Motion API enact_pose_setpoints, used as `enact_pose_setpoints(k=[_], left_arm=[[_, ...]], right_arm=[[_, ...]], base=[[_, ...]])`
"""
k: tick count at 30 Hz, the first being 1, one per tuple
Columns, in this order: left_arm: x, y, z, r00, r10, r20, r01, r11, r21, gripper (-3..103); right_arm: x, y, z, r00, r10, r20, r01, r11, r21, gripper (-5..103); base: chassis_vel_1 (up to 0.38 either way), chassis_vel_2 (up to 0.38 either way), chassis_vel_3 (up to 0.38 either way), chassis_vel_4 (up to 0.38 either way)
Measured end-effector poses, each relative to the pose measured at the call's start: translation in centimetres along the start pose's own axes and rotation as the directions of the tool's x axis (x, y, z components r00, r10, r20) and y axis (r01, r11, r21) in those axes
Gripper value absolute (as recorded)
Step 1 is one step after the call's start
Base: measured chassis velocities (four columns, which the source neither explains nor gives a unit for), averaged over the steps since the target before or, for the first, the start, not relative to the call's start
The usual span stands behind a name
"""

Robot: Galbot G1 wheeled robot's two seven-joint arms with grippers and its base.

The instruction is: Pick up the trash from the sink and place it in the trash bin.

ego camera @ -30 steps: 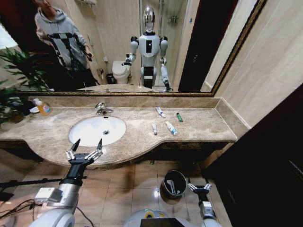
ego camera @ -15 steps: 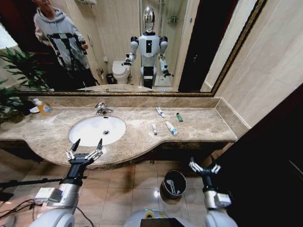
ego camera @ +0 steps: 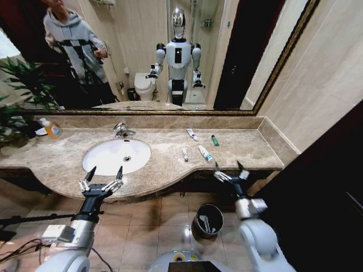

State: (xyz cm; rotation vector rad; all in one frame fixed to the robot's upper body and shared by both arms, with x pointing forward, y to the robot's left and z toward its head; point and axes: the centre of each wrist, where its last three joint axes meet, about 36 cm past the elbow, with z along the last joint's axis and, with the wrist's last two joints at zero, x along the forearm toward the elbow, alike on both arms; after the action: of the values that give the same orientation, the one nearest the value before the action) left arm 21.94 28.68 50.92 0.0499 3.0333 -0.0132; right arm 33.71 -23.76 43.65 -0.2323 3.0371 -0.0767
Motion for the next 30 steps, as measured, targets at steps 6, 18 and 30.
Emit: enact_pose_setpoints(k=[6, 18, 30], left_arm=[[0.0, 0.0, 0.0, 1.000, 0.000, 0.000, 0.000, 1.000, 0.000, 100], [0.0, 0.0, 0.0, 1.000, 0.000, 0.000, 0.000, 1.000, 0.000, 100], [0.0, 0.0, 0.0, 1.000, 0.000, 0.000, 0.000, 1.000, 0.000, 100]], right_arm=[[-5.2, -0.2, 1.2, 0.996, -0.081, -0.045, 0.083, 0.996, 0.028, 100], [-10.1, -1.1, 5.0, 0.980, -0.108, -0.166, 0.120, 0.991, 0.063, 100], [-11.4, -2.7, 6.6, 0.968, -0.089, -0.235, 0.106, 0.993, 0.060, 97]], base=[[0.000, 0.000, 0.000, 0.000], [0.000, 0.000, 0.000, 0.000], [0.000, 0.000, 0.000, 0.000]])
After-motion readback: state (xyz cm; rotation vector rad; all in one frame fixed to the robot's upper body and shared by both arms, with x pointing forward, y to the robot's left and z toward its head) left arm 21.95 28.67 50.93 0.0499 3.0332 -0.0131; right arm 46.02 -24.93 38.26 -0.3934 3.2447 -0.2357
